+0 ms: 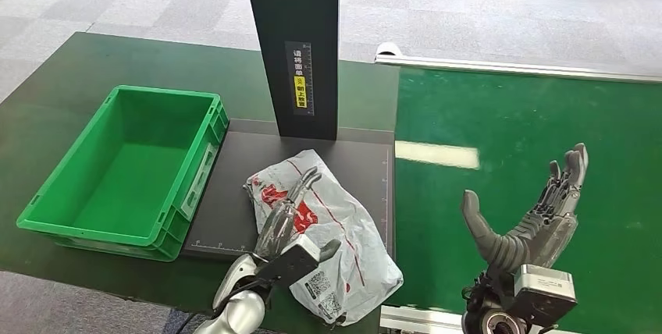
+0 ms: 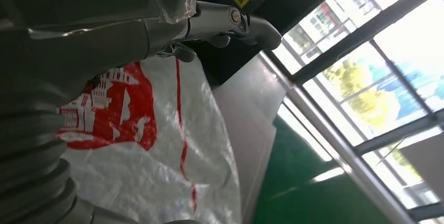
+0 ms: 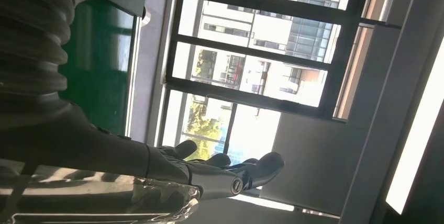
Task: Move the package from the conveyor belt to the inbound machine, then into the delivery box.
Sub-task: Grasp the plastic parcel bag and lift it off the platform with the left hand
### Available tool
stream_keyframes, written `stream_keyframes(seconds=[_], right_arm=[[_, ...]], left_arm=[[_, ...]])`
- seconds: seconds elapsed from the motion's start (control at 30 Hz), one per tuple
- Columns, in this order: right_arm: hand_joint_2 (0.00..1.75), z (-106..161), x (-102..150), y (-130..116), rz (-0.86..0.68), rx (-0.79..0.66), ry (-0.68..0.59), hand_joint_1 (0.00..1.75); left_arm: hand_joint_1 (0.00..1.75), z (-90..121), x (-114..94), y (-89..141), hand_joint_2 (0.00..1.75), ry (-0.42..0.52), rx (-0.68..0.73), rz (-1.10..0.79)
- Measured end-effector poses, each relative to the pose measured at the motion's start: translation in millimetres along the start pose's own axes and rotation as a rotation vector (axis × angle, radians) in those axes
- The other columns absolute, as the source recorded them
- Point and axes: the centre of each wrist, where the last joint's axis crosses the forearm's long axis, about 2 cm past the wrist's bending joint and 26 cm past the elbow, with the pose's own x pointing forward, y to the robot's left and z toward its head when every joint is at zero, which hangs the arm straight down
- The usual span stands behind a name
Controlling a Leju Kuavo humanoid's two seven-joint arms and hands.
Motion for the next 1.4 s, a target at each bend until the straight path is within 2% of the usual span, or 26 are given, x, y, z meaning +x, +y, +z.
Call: stream_keyframes(seconds=[0.03,0.07,0.2,0.37,0.8,1.4], right_arm=[[1.75,-0.4,0.3,0.8,-0.005,0.002,-0.002,0.0],[1.75,-1.0,0.7,1.7,-0.01,0.005,-0.002,0.0],[1.75,-4.0,1.6,4.0,-0.022,0.011,0.007,0.0],[1.75,-7.9,2.2,5.7,-0.036,0.007,0.016,0.0],[1.75,-8.7,2.0,5.2,-0.035,-0.003,0.019,0.0],[1.75,-10.4,1.6,4.6,-0.043,-0.017,0.022,0.0]], left_arm=[[1.7,-2.5,-2.0,-4.1,1.75,0.038,-0.061,-0.05],[1.74,-4.5,-4.5,-9.3,1.75,0.074,-0.123,-0.104],[1.75,-11.4,-14.4,-23.0,1.75,0.149,-0.284,-0.219],[1.75,-21.4,-21.9,-21.7,1.75,0.181,-0.36,-0.257],[1.75,-28.7,-25.6,-19.0,1.75,0.196,-0.384,-0.276],[1.75,-27.9,-25.8,-18.3,1.75,0.194,-0.379,-0.284]])
